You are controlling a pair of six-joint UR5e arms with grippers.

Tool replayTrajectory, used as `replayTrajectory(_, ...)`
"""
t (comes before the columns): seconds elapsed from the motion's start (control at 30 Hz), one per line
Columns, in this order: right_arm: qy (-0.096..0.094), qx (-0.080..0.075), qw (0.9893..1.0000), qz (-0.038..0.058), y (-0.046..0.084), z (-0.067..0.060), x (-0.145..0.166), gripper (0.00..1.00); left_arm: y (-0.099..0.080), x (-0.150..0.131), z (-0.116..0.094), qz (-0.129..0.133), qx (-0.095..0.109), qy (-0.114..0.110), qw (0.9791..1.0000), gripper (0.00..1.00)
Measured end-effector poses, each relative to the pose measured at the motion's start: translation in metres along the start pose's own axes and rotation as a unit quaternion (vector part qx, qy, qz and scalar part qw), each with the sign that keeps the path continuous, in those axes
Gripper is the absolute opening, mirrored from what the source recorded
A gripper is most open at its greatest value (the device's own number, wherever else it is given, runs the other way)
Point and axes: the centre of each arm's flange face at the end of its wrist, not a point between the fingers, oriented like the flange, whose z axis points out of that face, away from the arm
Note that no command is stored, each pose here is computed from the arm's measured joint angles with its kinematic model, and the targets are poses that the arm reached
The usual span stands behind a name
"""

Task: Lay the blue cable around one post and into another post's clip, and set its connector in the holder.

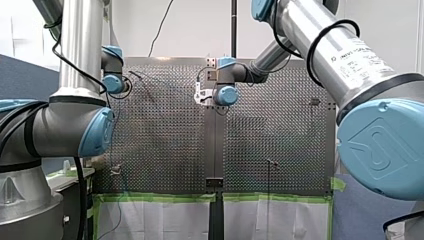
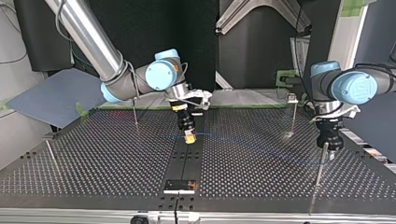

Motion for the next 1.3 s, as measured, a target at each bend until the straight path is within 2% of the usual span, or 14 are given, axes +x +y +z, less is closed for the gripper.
replayTrajectory(0.3, -0.006, -0.004, 1.0, -0.0007, 0.005, -0.002, -0.008, 0.0, 0.0, 0.0, 0.0, 0.001, 0.0, 0.0, 1.0, 0.0)
replayTrajectory(0.53, -0.007, -0.005, 1.0, -0.0009, 0.008, -0.002, -0.009, 0.0, -0.002, 0.002, -0.001, 0.019, 0.001, 0.002, 0.9998, 0.0)
replayTrajectory(0.57, -0.007, -0.005, 1.0, -0.0012, 0.008, -0.002, -0.009, 0.0, -0.002, 0.003, -0.002, 0.023, 0.001, 0.002, 0.9997, 0.15)
replayTrajectory(0.6, -0.008, -0.005, 1.0, -0.0015, 0.008, -0.002, -0.01, 0.0, -0.002, 0.003, -0.002, 0.026, 0.0, 0.002, 0.9997, 0.15)
replayTrajectory(0.67, -0.009, -0.006, 0.9999, -0.0021, 0.009, -0.003, -0.011, 0.0, -0.002, 0.004, -0.003, 0.031, 0.001, 0.003, 0.9995, 0.37)
replayTrajectory(0.7, -0.01, -0.007, 0.9999, -0.0023, 0.01, -0.003, -0.012, 0.0, -0.002, 0.005, -0.003, 0.032, 0.002, 0.004, 0.9995, 0.37)
replayTrajectory(0.73, -0.011, -0.007, 0.9999, -0.0024, 0.01, -0.003, -0.013, 0.0, -0.002, 0.006, -0.004, 0.033, 0.003, 0.004, 0.9994, 0.59)
replayTrajectory(0.77, -0.012, -0.008, 0.9999, -0.0026, 0.011, -0.004, -0.014, 0.0, -0.002, 0.007, -0.004, 0.033, 0.004, 0.005, 0.9994, 0.75)
replayTrajectory(0.8, -0.013, -0.008, 0.9999, -0.0027, 0.012, -0.004, -0.016, 0.0, -0.002, 0.008, -0.005, 0.033, 0.005, 0.005, 0.9994, 0.75)
replayTrajectory(0.83, -0.014, -0.009, 0.9999, -0.0028, 0.013, -0.005, -0.017, 0.0, -0.001, 0.01, -0.006, 0.031, 0.007, 0.006, 0.9995, 0.98)
replayTrajectory(0.97, -0.017, -0.013, 0.9998, -0.0024, 0.016, -0.009, -0.028, 0.0, 0.001, 0.017, -0.01, 0.019, 0.013, 0.007, 0.9997, 0.98)
replayTrajectory(1.1, -0.02, -0.018, 0.9996, -0.0015, 0.02, -0.013, -0.04, 0.0, 0.003, 0.019, -0.013, 0.01, 0.007, 0.005, 0.9999, 0.98)
replayTrajectory(1.3, -0.019, -0.038, 0.9991, 0.0022, 0.031, -0.021, -0.058, 0.0, 0.004, 0.019, -0.014, 0.007, -0.002, 0.004, 1.0, 0.98)
